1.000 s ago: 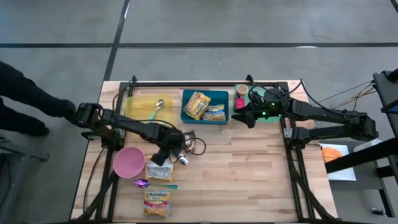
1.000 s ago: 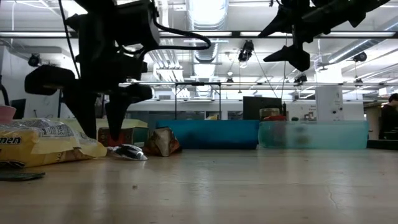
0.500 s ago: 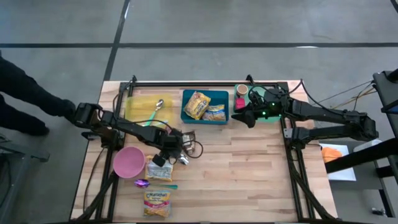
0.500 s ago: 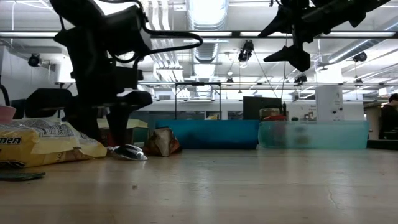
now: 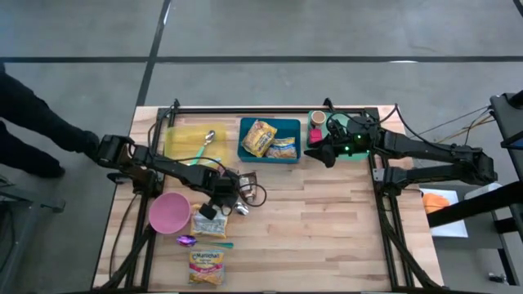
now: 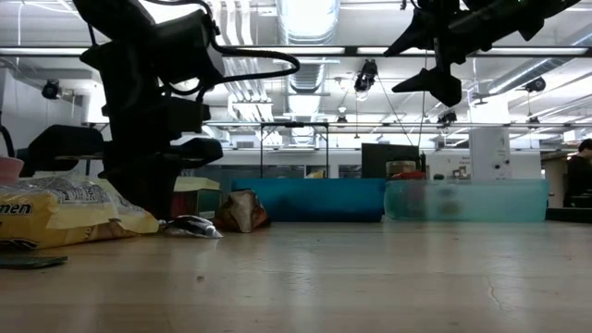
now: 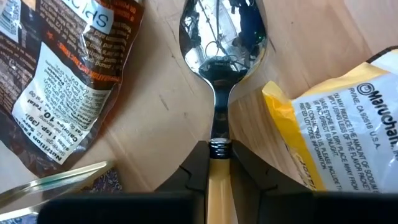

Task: Pick & Place Food Item
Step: Put the yellow spoon into the yellow transparent bin

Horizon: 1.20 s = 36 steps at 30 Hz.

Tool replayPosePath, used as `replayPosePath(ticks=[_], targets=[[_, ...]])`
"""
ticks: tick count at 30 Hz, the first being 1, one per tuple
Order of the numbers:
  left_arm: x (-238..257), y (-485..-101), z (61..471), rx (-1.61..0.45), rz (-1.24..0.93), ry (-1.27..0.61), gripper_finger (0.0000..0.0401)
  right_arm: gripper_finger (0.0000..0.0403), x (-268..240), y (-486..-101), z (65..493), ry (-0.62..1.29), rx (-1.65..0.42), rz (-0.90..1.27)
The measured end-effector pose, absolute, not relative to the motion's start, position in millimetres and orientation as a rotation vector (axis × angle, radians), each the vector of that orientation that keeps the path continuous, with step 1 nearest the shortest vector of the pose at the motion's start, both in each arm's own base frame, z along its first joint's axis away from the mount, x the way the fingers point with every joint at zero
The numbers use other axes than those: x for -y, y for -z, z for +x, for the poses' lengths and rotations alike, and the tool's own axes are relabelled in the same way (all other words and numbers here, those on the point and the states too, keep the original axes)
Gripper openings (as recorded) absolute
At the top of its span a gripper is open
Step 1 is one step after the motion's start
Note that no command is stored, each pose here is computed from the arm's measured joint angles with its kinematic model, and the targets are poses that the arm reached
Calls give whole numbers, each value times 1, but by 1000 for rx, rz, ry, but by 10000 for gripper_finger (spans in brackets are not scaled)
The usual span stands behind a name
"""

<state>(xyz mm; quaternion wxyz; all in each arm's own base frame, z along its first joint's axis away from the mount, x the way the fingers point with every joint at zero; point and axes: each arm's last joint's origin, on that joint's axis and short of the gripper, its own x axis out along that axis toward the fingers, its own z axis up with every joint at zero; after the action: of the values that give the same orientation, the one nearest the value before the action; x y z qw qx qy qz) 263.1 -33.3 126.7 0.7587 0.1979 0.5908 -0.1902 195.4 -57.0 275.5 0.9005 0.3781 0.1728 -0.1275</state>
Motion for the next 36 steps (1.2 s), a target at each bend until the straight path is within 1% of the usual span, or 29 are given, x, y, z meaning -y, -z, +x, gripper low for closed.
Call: replayPosePath(ticks=[8,13,19,22,29,32,36], targets=[[35,-140,267,-1320,367,391,37,294,57,-276,195,264,-357,784],[34,-164,264,-1239,354,361,37,294,57,-276,195,265,-357,786],[31,-196,247,-1189,311,309,37,294,57,-276,195,265,-356,786],[30,-215,237,-1126,263,260,37,294,57,-276,195,265,-356,786],[8,-248,211,-1034,39,-24,37,294,57,-276,196,268,-352,796],[-9,-254,200,-1036,-120,-166,37,294,57,-276,195,270,-351,805],[-37,-262,184,-1096,-335,-394,37,294,57,-276,196,270,-351,807]])
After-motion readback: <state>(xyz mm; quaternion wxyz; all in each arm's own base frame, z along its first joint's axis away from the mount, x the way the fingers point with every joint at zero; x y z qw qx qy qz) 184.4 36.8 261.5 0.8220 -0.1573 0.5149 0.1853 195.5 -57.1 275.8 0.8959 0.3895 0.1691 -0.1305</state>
